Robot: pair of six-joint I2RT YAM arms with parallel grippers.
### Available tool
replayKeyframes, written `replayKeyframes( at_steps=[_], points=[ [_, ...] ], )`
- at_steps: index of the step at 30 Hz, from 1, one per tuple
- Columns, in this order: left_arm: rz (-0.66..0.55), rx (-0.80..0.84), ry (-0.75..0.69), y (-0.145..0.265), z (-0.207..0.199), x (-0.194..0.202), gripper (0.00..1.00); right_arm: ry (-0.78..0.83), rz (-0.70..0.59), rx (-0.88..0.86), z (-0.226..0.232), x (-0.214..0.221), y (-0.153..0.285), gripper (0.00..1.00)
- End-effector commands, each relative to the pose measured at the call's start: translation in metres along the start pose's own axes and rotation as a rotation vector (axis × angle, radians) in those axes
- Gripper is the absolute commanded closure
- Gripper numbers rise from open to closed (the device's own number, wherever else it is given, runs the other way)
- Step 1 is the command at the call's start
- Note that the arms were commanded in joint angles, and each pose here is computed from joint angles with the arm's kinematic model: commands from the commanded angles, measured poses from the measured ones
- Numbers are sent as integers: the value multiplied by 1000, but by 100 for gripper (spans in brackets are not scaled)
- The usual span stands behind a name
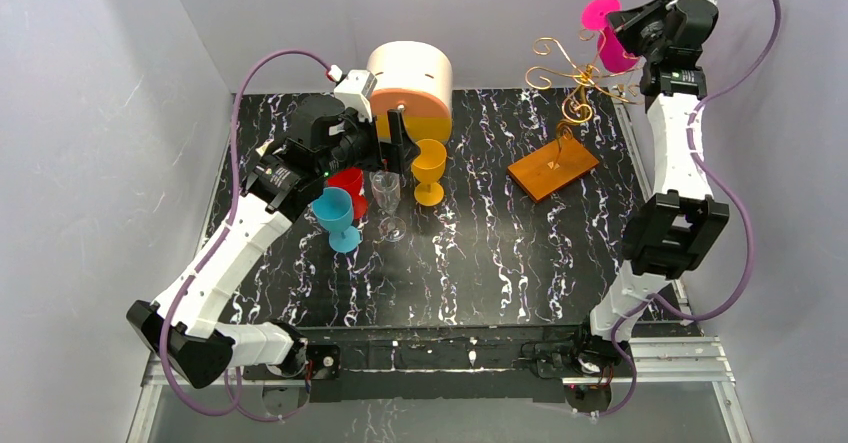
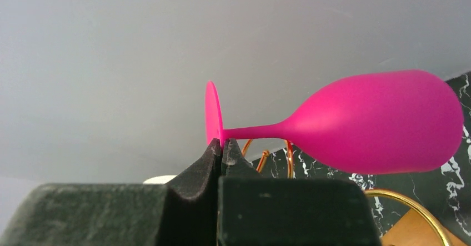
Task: Take the wine glass off the wine glass rack
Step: Place the wine glass at the center of the board.
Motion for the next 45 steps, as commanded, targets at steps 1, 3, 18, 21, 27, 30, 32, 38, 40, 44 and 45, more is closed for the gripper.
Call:
replayKeyframes(
  at_steps=[1, 3, 18, 21, 27, 30, 32, 38, 40, 44, 45],
  points=[
    [-27, 24, -2, 6, -5, -11, 2, 125, -22, -209, 45, -12, 5, 99],
    [-27, 24, -2, 6, -5, -10, 2, 154, 15, -259, 53, -6, 7, 99],
    [-30, 28, 2, 6, -6, -11, 2, 443, 30, -466, 87, 6, 22, 99],
    [-32, 28, 3, 6, -6, -12, 2, 485, 34, -493, 91, 6, 22, 99],
    [-30, 34, 5, 5, -7, -12, 2, 557, 37, -542, 98, 6, 23, 99],
    [-32, 34, 5, 6, -7, -12, 2, 591, 21, -559, 105, 4, 30, 99],
    [-33, 34, 5, 6, -7, -12, 2, 604, 36, -598, 112, 6, 39, 99],
    [-44, 32, 8, 9, -7, -15, 2, 622, 54, -684, 127, 20, 78, 99],
    [-50, 32, 12, 11, -8, -15, 2, 619, 62, -711, 130, 27, 94, 99],
    [-66, 44, 22, 13, -10, -18, 2, 641, 65, -743, 136, 35, 122, 99],
    [-70, 50, 26, 13, -11, -19, 2, 645, 64, -746, 136, 36, 128, 99]
  ],
)
Point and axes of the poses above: each gripper's point midway between its finger pads, its own y axis back along the fingers, its own z axis along the line the jaws close on, x = y × z, the point moved 6 cm from there along y, back along the fingers, and after that the axes turned 1 degree about y, right-handed, at the moved point
